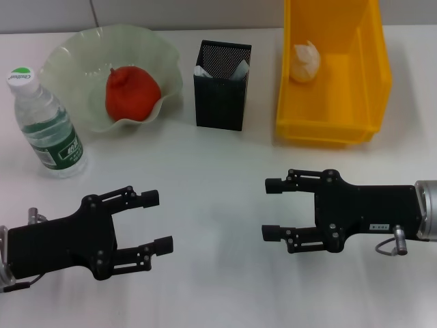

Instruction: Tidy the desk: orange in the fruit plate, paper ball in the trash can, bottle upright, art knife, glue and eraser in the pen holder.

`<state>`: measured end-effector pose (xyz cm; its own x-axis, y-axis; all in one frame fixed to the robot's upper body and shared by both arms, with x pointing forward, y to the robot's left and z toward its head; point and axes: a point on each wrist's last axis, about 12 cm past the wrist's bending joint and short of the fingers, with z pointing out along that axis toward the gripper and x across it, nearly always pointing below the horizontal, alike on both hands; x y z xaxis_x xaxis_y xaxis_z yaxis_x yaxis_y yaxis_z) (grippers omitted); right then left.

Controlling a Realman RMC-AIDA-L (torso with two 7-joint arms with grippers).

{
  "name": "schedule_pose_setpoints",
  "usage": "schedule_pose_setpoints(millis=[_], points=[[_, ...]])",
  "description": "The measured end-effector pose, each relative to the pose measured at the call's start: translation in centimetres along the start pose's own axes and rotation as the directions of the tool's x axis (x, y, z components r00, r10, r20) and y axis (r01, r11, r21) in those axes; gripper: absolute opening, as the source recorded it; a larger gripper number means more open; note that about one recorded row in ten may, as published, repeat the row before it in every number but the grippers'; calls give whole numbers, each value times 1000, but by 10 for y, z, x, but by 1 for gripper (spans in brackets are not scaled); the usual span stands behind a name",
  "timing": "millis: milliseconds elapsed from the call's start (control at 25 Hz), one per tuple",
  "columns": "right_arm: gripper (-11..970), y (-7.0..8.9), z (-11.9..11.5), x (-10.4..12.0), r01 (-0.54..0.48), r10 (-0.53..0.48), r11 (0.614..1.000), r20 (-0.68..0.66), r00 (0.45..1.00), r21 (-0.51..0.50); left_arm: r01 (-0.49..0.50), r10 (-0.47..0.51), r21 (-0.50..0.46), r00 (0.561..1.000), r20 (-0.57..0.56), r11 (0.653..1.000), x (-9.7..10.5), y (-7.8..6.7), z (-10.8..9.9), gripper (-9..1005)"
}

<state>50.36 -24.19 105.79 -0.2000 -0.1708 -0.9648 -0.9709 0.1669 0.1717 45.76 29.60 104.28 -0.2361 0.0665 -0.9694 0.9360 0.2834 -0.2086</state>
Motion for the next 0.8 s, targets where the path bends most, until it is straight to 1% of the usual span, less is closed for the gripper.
schedule_pose_setpoints(millis=[800], points=[[766, 0, 0, 0, -2, 2, 1000, 0, 1000, 0, 5, -5, -11, 1000, 5, 1000, 1, 0, -1, 799]])
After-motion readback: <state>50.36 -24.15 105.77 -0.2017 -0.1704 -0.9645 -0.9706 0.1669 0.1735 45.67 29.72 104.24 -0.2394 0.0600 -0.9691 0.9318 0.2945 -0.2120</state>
